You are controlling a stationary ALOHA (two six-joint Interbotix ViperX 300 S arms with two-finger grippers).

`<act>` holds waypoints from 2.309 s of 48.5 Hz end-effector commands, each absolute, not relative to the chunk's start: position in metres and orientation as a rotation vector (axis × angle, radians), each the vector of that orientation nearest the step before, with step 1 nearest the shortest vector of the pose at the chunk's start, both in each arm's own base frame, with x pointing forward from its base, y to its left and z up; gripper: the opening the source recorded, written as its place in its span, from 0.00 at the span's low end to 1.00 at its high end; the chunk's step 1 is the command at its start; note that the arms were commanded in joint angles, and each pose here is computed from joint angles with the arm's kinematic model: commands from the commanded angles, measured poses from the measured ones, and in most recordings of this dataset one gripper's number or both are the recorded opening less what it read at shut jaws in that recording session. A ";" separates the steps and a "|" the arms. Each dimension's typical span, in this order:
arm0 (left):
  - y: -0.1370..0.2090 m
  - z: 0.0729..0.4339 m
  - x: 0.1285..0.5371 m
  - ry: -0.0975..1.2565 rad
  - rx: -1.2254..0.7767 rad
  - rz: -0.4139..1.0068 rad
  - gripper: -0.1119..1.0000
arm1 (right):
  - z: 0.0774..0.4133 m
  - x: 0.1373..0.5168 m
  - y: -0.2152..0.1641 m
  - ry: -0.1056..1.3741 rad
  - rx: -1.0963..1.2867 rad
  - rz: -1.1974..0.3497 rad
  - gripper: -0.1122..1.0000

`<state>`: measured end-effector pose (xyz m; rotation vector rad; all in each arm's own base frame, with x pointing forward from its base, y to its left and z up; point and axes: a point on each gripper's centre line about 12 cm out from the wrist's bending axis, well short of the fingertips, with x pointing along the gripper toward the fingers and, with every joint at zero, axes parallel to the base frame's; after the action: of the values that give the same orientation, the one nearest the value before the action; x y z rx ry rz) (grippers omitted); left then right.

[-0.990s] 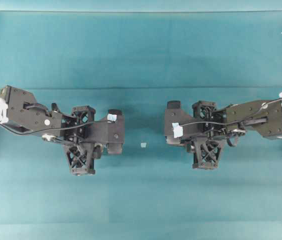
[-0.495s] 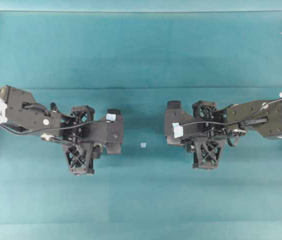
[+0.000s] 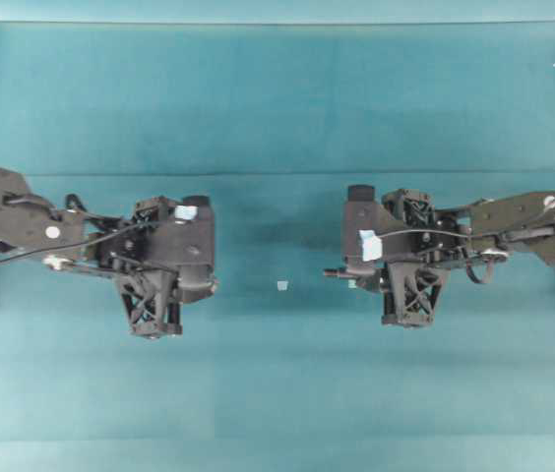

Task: Insert the washer onto the shaft with both hands.
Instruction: 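Lift both parts and rotate grippers to face each other, then bring the washer toward the shaft's upper threaded end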

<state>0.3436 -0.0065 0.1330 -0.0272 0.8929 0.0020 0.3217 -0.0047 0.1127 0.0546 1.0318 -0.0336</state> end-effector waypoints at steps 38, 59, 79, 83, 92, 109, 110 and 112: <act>-0.009 0.163 0.355 0.579 -0.043 -0.013 0.43 | 0.135 0.318 0.008 0.696 0.165 -0.043 0.10; -0.013 0.168 0.363 0.477 -0.061 -0.023 0.43 | 0.133 0.310 0.016 0.664 0.183 -0.028 0.10; -0.015 0.176 0.367 0.401 -0.103 -0.023 0.43 | 0.140 0.316 0.019 0.566 0.183 -0.010 0.10; -0.015 0.176 0.366 0.399 -0.103 -0.024 0.43 | 0.140 0.317 0.020 0.557 0.182 -0.008 0.10; -0.015 0.176 0.368 0.393 -0.105 -0.024 0.43 | 0.141 0.318 0.022 0.542 0.181 -0.001 0.10; -0.015 0.176 0.375 0.367 -0.109 -0.026 0.43 | 0.138 0.325 0.026 0.528 0.178 0.011 0.10; -0.015 0.177 0.375 0.364 -0.110 -0.025 0.43 | 0.138 0.326 0.026 0.526 0.178 0.011 0.10; -0.015 0.176 0.375 0.363 -0.112 -0.025 0.43 | 0.137 0.327 0.027 0.525 0.177 0.013 0.10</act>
<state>0.3704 -0.0146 0.1672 -0.1107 0.4025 -0.0203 0.3199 0.0241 0.1295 0.1682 0.5639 0.0065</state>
